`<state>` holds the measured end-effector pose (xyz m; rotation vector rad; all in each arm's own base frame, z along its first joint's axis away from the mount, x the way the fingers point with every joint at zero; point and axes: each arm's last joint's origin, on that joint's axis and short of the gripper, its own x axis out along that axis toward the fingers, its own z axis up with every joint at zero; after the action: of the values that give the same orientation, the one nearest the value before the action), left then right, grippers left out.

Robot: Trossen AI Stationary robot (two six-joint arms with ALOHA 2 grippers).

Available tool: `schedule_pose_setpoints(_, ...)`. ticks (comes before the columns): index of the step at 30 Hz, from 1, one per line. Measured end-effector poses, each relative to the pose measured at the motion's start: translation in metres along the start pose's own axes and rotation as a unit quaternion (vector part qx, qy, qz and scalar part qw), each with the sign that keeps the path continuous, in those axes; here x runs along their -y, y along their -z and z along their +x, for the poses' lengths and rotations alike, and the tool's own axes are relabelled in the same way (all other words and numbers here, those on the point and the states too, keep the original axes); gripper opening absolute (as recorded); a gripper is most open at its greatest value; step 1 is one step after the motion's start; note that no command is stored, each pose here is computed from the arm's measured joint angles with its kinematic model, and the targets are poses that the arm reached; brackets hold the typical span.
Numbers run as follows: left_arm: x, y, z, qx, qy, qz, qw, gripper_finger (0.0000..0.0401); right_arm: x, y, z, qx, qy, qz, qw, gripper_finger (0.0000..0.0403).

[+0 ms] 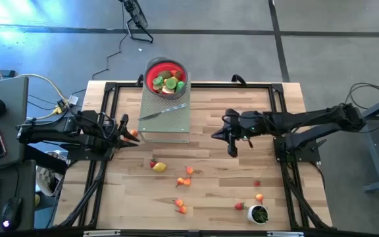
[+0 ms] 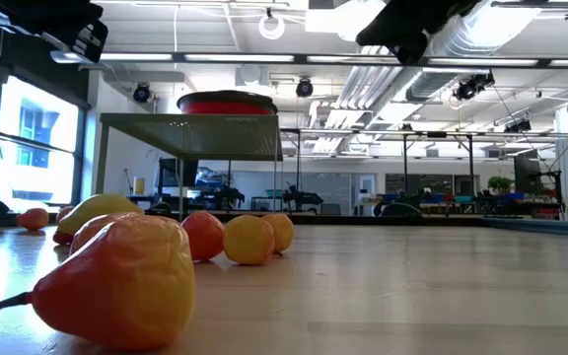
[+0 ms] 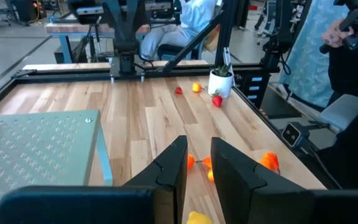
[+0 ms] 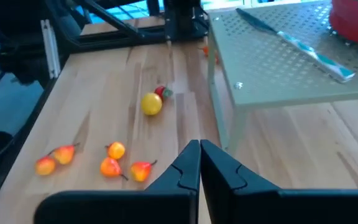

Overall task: Pick & Place Fruit
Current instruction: Put the strawberry into the red strainer on the shelf

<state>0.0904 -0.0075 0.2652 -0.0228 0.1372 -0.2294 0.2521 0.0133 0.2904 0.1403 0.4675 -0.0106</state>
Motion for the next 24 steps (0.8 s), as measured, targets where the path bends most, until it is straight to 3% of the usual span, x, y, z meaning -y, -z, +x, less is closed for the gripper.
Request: schedule_pose_setpoints(24,0.000,0.002,0.000,-0.012,-0.001,-0.041,0.999,0.0067,-0.019,0.010,-0.003,0.001,-0.041,0.034,0.999,0.0004)
